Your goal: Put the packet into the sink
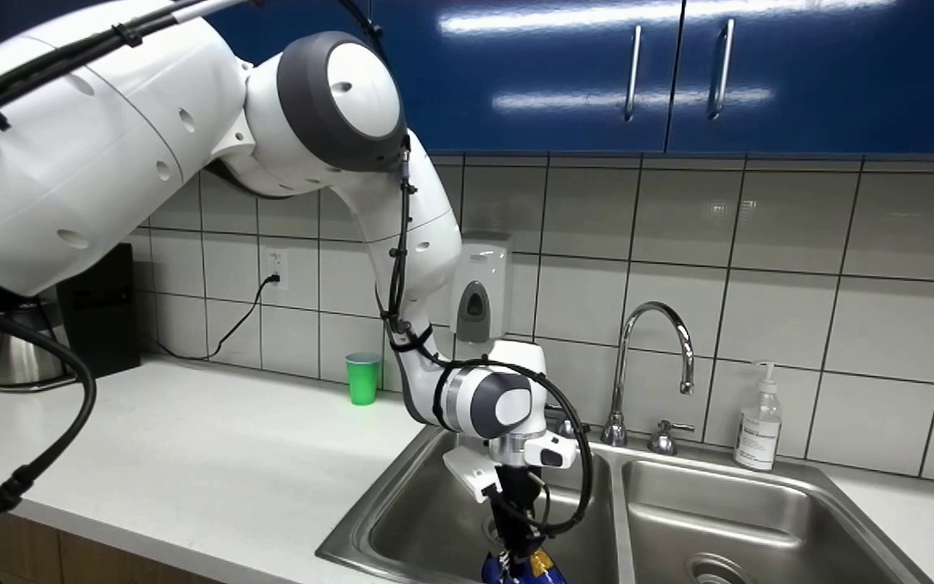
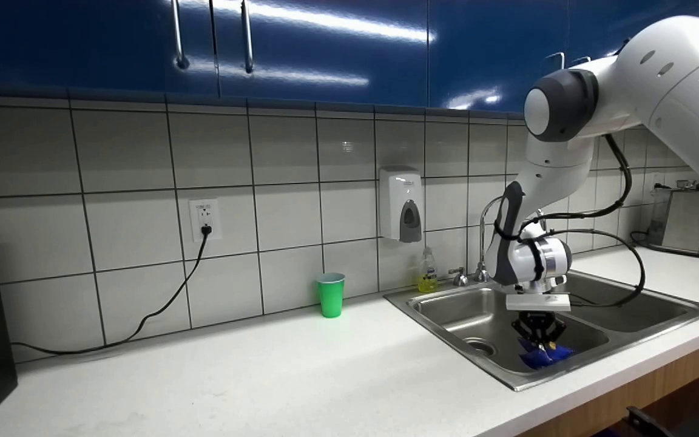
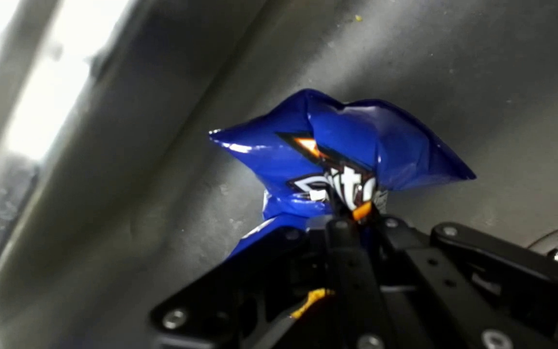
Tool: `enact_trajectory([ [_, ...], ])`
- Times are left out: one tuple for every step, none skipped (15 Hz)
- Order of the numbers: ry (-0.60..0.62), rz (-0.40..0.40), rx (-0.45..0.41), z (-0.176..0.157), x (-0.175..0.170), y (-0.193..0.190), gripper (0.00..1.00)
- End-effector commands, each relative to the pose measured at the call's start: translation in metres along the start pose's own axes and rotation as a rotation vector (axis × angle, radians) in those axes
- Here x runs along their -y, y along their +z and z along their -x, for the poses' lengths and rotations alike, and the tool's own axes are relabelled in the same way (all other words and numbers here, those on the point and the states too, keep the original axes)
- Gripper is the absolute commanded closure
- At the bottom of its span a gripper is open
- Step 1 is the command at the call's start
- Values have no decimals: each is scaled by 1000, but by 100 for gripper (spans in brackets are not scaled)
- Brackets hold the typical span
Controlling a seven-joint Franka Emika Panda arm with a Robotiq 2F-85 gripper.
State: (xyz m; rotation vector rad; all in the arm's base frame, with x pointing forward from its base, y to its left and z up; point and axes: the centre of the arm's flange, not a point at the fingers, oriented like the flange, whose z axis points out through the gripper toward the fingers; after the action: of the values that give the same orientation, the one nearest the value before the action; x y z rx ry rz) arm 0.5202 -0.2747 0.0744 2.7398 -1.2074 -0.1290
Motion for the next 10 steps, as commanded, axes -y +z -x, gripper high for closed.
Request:
enact_trajectory([
  [-14, -13, 7, -10, 1, 4, 69],
  [-14, -13, 7, -10, 1, 5, 67],
  [-13, -13, 7, -10, 2, 4, 61],
  [-15, -16, 5, -10, 2, 2, 55],
  [-14, -18, 3, -11, 3, 0, 46],
  [-14, -21, -2, -11, 3, -4, 38],
  [-15, -24, -6, -11, 4, -8, 31],
  [-17, -28, -13, -12, 5, -12, 23],
  [-15, -31, -20, -13, 6, -17, 16],
  [-14, -33, -29, -14, 7, -23, 7],
])
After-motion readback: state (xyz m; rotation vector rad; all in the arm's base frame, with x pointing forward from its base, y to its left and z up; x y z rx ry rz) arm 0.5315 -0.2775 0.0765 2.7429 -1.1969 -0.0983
